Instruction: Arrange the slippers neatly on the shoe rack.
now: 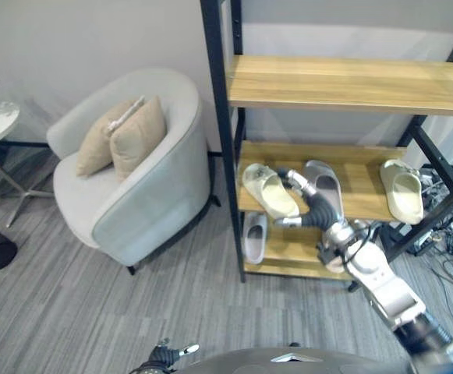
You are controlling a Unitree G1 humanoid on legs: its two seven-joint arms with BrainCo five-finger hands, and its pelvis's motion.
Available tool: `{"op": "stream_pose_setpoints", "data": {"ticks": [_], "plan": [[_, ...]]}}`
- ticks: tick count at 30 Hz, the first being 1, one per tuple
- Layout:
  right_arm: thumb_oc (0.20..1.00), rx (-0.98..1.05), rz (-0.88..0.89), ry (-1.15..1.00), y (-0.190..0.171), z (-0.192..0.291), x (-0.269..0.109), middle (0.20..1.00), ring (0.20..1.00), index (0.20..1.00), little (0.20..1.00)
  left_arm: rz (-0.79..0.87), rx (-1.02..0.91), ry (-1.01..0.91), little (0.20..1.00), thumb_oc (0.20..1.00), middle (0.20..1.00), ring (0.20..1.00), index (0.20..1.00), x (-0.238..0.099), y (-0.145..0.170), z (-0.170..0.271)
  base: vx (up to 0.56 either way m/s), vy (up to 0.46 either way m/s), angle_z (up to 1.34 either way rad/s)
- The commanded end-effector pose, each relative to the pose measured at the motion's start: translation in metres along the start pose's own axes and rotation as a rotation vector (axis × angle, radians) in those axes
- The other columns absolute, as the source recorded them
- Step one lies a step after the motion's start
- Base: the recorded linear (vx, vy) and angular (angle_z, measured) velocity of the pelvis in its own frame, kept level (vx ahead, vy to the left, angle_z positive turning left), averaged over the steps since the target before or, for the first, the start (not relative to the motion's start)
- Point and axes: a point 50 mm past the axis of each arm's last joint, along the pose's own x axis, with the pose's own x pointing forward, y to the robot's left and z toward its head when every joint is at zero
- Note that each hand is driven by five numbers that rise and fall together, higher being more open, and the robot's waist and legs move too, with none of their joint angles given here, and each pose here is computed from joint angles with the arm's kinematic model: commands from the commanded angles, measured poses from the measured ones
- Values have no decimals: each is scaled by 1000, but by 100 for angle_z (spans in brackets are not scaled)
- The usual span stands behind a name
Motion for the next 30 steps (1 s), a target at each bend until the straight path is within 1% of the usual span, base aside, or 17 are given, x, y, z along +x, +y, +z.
{"op": "stream_pose_setpoints", "data": {"ticks": [1,3,4,5,6,7,8,10,11,12,13,14,17,19,24,30], "plan": [[1000,-15,-122,-223,-18,45,5,1000,1000,1000,1000,20,31,1,1000,1000,1000,1000,1000,3,3,6,35,-10,8],[1000,-30,-154,-200,-24,42,10,1000,1000,1000,1000,20,33,3,1000,1000,1000,1000,1000,2,3,5,25,-11,-2],[1000,-39,-191,-172,-30,38,13,1000,1000,1000,1000,20,40,6,1000,1000,1000,1000,1000,2,4,3,20,-17,5],[1000,-85,-276,-122,-47,31,17,1000,1000,1000,1000,27,51,8,1000,1000,1000,1000,1000,2,7,1,20,-17,5],[1000,-85,-276,-122,-47,31,17,1000,1000,1000,1000,27,51,8,1000,1000,1000,1000,1000,2,7,2,24,-17,6],[1000,-96,-321,-99,-56,27,17,1000,1000,1000,1000,31,55,8,1000,1000,1000,1000,1000,2,9,1,35,-10,13],[1000,-82,-409,-57,-74,20,16,1000,1000,1000,1000,34,65,8,1000,1000,1000,1000,1000,2,10,0,44,-16,19],[1000,-64,-444,-49,-81,20,17,1000,1000,1000,1000,34,71,9,1000,1000,1000,1000,1000,2,10,0,26,-13,16],[1000,-44,-484,-44,-92,21,18,1000,1000,1000,1000,34,81,15,1000,1000,1000,1000,1000,1,10,-2,7,-7,7],[1000,-44,-484,-45,-92,21,19,1000,1000,1000,1000,34,81,15,1000,1000,1000,1000,1000,1,10,-1,30,-16,7],[1000,-84,-518,-48,-105,27,20,1000,1000,1000,1000,31,75,16,1000,1000,1000,1000,1000,1,10,-1,24,-12,6],[1000,-106,-532,-45,-109,28,21,1000,1000,1000,1000,30,73,15,1000,1000,1000,1000,1000,2,9,-1,24,-12,3],[1000,-121,-553,-38,-115,29,21,1000,1000,1000,1000,27,73,12,1000,1000,1000,1000,1000,2,9,0,0,0,0],[1000,-166,-611,1,-136,29,20,1000,1000,1000,1000,18,73,0,1000,1000,1000,1000,1000,2,6,2,29,-23,6],[1000,-217,-626,54,-153,31,22,1000,1000,1000,1000,17,68,-8,1000,1000,1000,1000,1000,2,8,4,6,-5,3],[1000,-223,-657,74,-164,32,21,1000,1000,1000,1000,11,60,-9,1000,1000,1000,1000,1000,2,7,3,9,-10,3]]}}
